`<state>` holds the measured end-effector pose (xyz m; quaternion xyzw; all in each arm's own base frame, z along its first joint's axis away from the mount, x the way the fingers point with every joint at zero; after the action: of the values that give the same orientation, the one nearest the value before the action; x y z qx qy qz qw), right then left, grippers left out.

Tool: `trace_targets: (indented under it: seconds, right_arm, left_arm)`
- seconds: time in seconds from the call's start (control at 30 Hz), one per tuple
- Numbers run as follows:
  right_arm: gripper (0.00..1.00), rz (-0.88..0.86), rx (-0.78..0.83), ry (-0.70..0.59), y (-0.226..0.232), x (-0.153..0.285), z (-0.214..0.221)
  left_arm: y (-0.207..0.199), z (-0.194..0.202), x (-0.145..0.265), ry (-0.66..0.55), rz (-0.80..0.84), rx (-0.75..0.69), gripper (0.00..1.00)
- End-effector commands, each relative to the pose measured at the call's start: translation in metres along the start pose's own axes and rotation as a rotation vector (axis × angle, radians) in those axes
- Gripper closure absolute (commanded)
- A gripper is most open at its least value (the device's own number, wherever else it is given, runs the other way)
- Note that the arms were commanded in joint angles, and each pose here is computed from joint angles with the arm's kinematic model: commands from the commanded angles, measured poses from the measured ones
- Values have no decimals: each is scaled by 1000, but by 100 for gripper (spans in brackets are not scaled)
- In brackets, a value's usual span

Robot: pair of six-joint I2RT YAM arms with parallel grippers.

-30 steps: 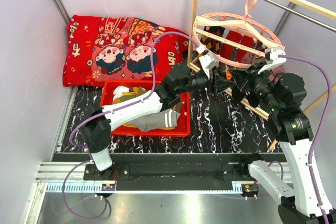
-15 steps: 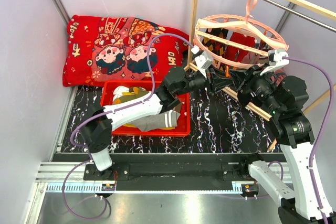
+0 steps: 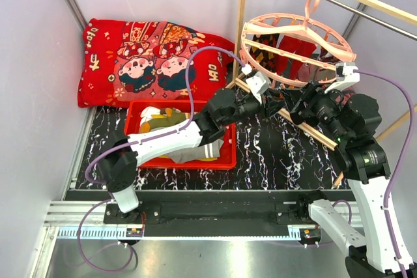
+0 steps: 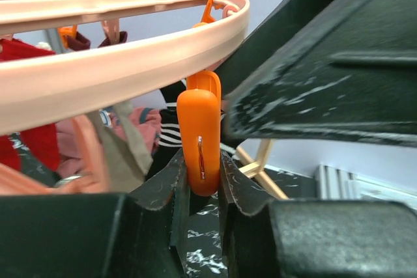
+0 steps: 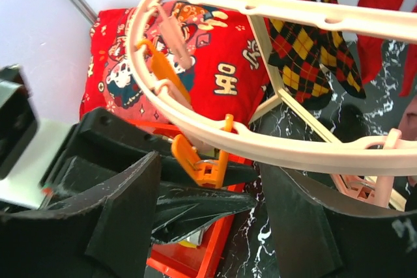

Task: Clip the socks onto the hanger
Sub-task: Open the clamp at the hanger.

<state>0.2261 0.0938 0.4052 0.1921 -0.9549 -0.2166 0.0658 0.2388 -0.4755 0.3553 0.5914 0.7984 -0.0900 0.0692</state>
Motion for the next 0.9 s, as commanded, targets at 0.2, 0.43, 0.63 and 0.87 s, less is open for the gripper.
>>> trace_targets:
  seconds: [0.2,0.43,0.63,0.87]
  right_arm:
    - [30,3,-10,-54,5,-11,-21]
    - [38,-29,-18,-62,10,-15,-26]
    - [47,-42,-20,-77,13,-16,-30]
    - [65,-43,-18,-82,13,-16,-30]
  left_arm:
    - [-11,-29,0,-29,-16,-104,100]
    - [-15,-25,-3,-2,-15,-125,100]
    - [-19,-21,-6,20,-10,-141,100]
    - [-19,-19,-5,29,-21,-141,100]
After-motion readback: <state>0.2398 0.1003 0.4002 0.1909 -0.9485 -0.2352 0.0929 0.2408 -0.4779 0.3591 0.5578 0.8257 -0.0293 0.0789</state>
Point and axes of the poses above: each gripper's point midway between its finger pads, its own x axis back along the fingers, its own y axis along the line the jaws close on, z = x × y, the point moved 3 cm from there along x, back along the fingers, and after that the axes turned 3 degrees about -x, right-handed, at the moved point
